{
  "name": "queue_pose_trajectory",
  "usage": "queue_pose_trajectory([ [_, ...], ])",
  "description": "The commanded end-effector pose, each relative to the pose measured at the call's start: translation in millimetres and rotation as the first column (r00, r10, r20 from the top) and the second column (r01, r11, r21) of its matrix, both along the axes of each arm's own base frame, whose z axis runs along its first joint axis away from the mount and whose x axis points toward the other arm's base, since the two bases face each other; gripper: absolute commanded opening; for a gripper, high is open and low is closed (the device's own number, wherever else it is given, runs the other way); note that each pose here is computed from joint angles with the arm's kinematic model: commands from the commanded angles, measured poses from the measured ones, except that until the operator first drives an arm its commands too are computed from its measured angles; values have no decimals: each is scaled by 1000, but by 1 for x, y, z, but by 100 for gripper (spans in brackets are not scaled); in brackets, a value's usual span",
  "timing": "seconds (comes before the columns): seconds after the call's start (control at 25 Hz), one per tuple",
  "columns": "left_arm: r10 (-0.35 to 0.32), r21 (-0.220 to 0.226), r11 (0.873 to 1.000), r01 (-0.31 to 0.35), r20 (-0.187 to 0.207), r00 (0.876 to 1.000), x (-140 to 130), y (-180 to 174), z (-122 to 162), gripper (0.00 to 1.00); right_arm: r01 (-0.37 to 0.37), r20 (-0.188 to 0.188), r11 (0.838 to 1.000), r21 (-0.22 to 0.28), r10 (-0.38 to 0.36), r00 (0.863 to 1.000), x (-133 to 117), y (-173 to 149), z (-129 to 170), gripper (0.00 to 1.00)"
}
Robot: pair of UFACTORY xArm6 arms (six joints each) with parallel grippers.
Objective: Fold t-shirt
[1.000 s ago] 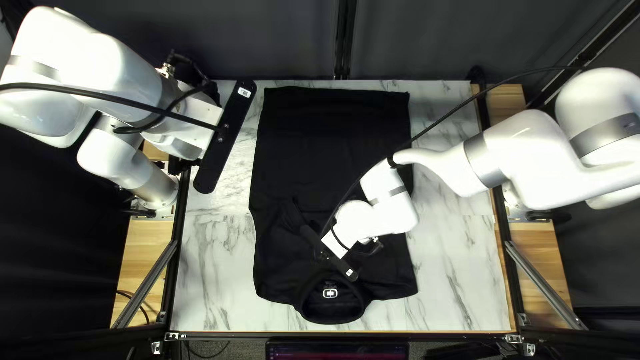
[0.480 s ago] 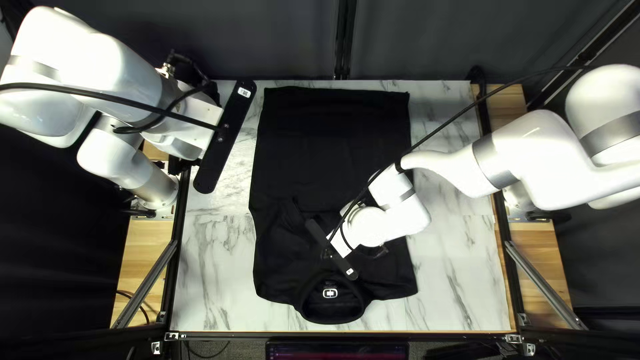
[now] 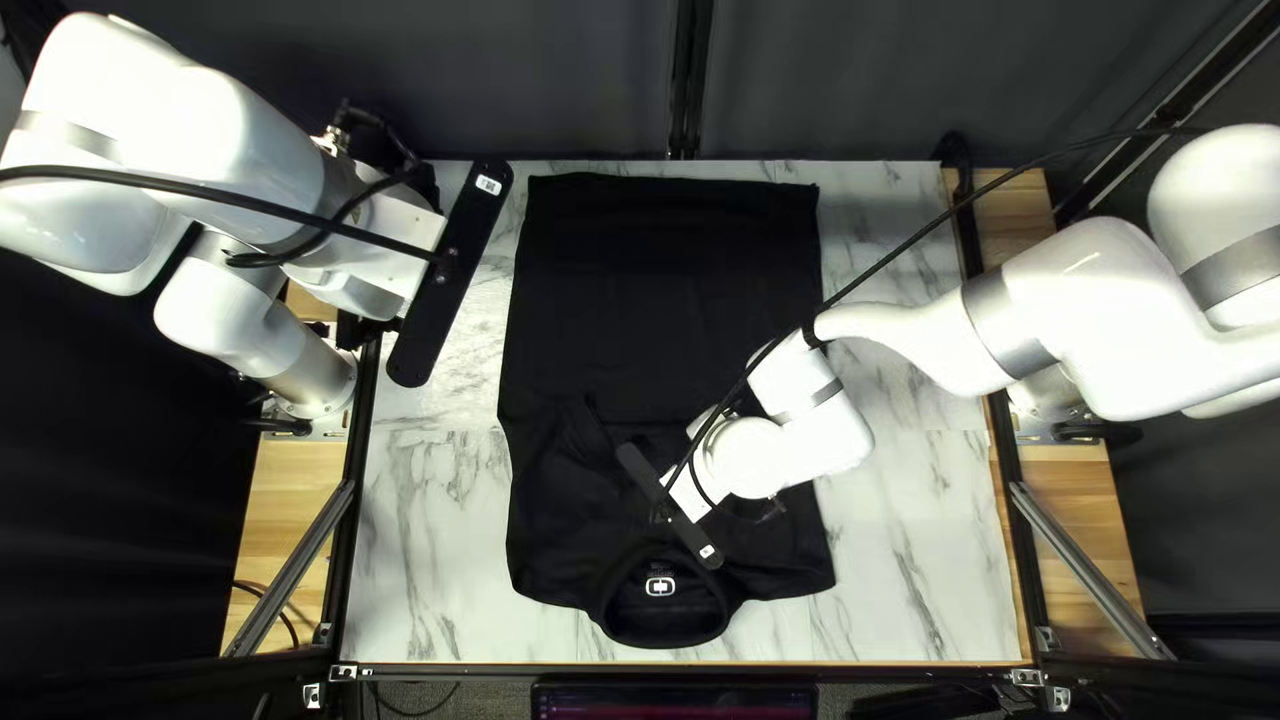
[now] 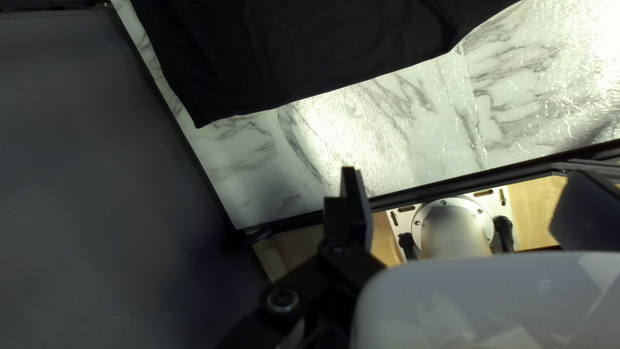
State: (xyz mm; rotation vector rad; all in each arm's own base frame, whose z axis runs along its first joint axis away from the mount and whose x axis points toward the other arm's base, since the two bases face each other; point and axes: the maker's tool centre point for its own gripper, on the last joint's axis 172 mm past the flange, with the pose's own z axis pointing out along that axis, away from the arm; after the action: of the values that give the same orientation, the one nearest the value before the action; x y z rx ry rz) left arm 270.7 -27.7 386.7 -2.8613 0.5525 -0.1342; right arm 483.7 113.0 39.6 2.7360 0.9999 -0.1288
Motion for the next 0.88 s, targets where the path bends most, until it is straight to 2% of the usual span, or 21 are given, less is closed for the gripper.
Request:
queue_pose_trajectory([
  [0.04, 0, 0, 1000, 0, 0, 1000, 0, 0, 0, 100, 13, -3, 1000, 7, -13, 1000, -4, -2, -5, 100],
  [0.16, 0, 0, 1000, 0, 0, 1000, 0, 0, 0, 100, 32, 1, 999, 14, -32, 999, -7, -3, -7, 95],
  [0.2, 0, 0, 1000, 0, 0, 1000, 0, 0, 0, 100, 37, 2, 999, 15, -37, 999, -6, -3, -7, 85],
  [0.4, 0, 0, 1000, 0, 0, 1000, 0, 0, 0, 100, 51, 7, 999, 19, -51, 999, -5, -1, -7, 53],
  [0.52, 0, 0, 1000, 0, 0, 1000, 0, 0, 0, 100, 51, 8, 999, 18, -51, 999, -4, -1, -7, 38],
  [0.56, 0, 0, 1000, 0, 0, 1000, 0, 0, 0, 100, 51, 6, 999, 19, -51, 999, -5, -3, -9, 25],
  [0.64, 0, 0, 1000, 0, 0, 1000, 0, 0, 0, 100, 51, 5, 998, 21, -51, 999, -5, -4, -11, 7],
  [0.88, 0, 0, 1000, 0, 0, 1000, 0, 0, 0, 100, 51, 1, 998, 25, -51, 999, -5, -5, -12, 0],
])
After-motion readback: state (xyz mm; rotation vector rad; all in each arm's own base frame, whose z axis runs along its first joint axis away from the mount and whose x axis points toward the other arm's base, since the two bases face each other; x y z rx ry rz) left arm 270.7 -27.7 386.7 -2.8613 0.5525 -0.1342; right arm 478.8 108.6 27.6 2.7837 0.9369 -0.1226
